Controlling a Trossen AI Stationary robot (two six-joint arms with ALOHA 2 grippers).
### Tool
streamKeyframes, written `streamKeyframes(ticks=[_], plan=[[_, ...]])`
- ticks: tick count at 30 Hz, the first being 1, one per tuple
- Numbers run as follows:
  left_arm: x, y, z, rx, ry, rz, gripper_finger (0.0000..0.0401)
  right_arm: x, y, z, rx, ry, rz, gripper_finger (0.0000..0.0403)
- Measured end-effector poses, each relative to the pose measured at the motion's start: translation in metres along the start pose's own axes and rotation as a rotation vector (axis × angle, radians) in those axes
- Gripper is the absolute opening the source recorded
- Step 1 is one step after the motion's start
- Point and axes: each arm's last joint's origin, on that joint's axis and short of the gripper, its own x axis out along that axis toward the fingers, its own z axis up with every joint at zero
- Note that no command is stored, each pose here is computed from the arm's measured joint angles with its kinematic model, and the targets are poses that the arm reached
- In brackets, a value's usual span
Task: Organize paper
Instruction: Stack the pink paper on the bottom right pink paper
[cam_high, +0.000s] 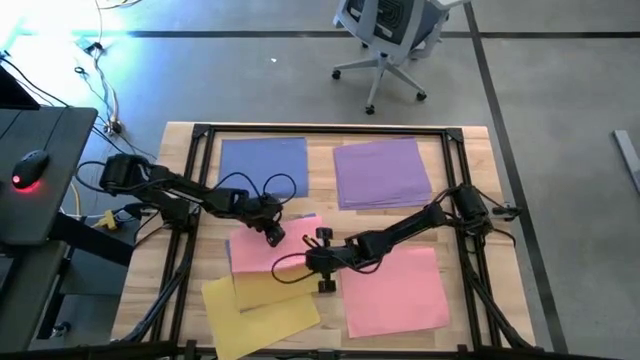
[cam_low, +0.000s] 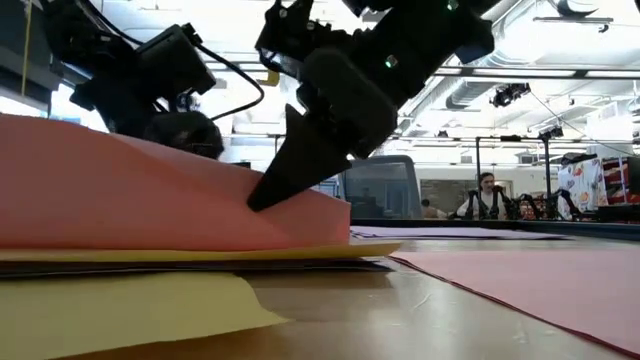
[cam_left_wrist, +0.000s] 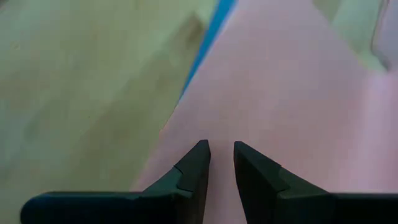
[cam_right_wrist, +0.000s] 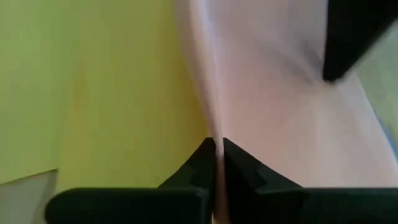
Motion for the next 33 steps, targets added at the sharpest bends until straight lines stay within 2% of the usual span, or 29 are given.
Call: streamKeyframes(ticks=[3,9,12,15,18,21,24,29,33], plan=[[-0.029,-0.019,0.021,0.067,-0.103,-0.031,0.0025,-0.016,-0.001,0.009,0.049,-0.019,0.004,0.0000],[-0.101,-0.045,0.050,0.215,-0.261,0.043,0.0003,-0.066,-0.009,0.029,0.068,-0.050,-0.084,0.0000],[-0.130,-0.049,0.055,0.238,-0.322,0.084,0.0001,-0.106,-0.016,0.035,0.052,-0.045,-0.188,0.0000],[-0.153,-0.051,0.056,0.227,-0.404,0.060,0.0001,-0.154,-0.016,0.031,-0.011,-0.002,-0.304,0.0000],[-0.162,-0.049,0.054,0.215,-0.432,0.051,0.0001,-0.198,-0.014,0.015,-0.004,0.093,-0.328,0.0000],[-0.164,-0.047,0.051,0.217,-0.416,0.066,0.0001,-0.221,0.001,-0.008,0.001,0.204,-0.262,0.0000],[-0.161,-0.047,0.050,0.220,-0.407,0.079,0.0001,-0.227,0.028,-0.034,-0.067,0.293,-0.115,0.0000],[-0.153,-0.049,0.052,0.223,-0.381,0.091,0.0001,-0.230,0.070,-0.064,-0.202,0.298,0.039,0.0000],[-0.146,-0.050,0.053,0.229,-0.351,0.096,0.0001,-0.226,0.095,-0.082,-0.439,0.337,0.089,0.0000]])
